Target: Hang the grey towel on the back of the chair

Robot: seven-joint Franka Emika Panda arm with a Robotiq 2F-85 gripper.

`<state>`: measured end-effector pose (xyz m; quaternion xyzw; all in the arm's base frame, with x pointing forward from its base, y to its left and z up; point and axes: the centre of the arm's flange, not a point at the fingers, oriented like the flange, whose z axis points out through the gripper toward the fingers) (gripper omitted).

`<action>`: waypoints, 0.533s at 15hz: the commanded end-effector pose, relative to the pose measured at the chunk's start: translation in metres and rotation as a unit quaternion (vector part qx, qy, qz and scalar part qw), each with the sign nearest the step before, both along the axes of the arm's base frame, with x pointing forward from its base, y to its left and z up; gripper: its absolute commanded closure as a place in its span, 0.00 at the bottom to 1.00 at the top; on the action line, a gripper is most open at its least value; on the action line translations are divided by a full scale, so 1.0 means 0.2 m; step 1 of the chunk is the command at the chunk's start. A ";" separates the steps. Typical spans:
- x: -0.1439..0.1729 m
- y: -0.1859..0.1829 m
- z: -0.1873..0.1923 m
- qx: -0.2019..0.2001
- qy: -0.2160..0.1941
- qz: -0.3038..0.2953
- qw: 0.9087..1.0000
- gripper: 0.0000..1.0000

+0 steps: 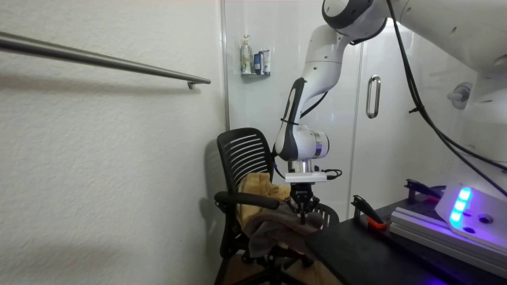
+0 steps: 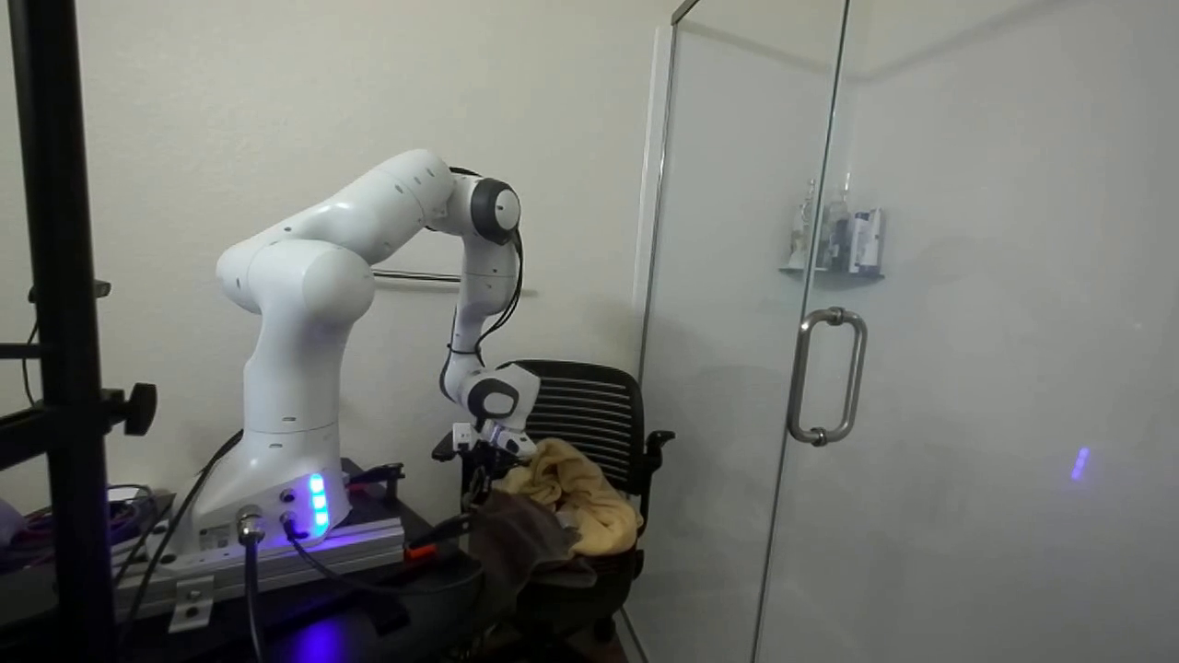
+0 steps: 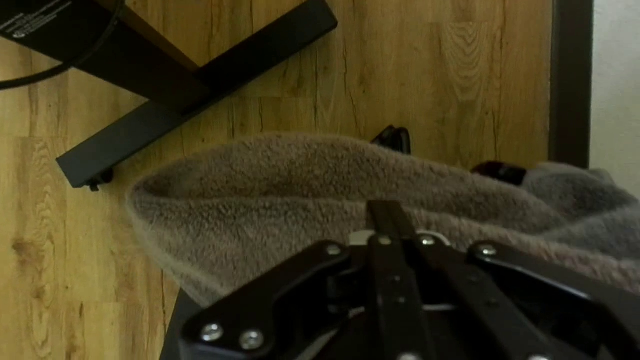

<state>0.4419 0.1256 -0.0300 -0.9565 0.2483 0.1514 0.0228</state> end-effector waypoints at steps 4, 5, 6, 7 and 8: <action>0.21 -0.26 0.59 0.005 -0.042 -0.026 0.999 1.00; 0.23 -0.27 0.64 0.004 -0.041 -0.024 0.999 1.00; 0.25 -0.26 0.67 0.000 -0.027 -0.026 0.999 0.74; 0.29 -0.26 0.55 0.008 -0.043 -0.031 0.999 0.98; 0.29 -0.26 0.61 0.007 -0.039 -0.030 0.999 0.68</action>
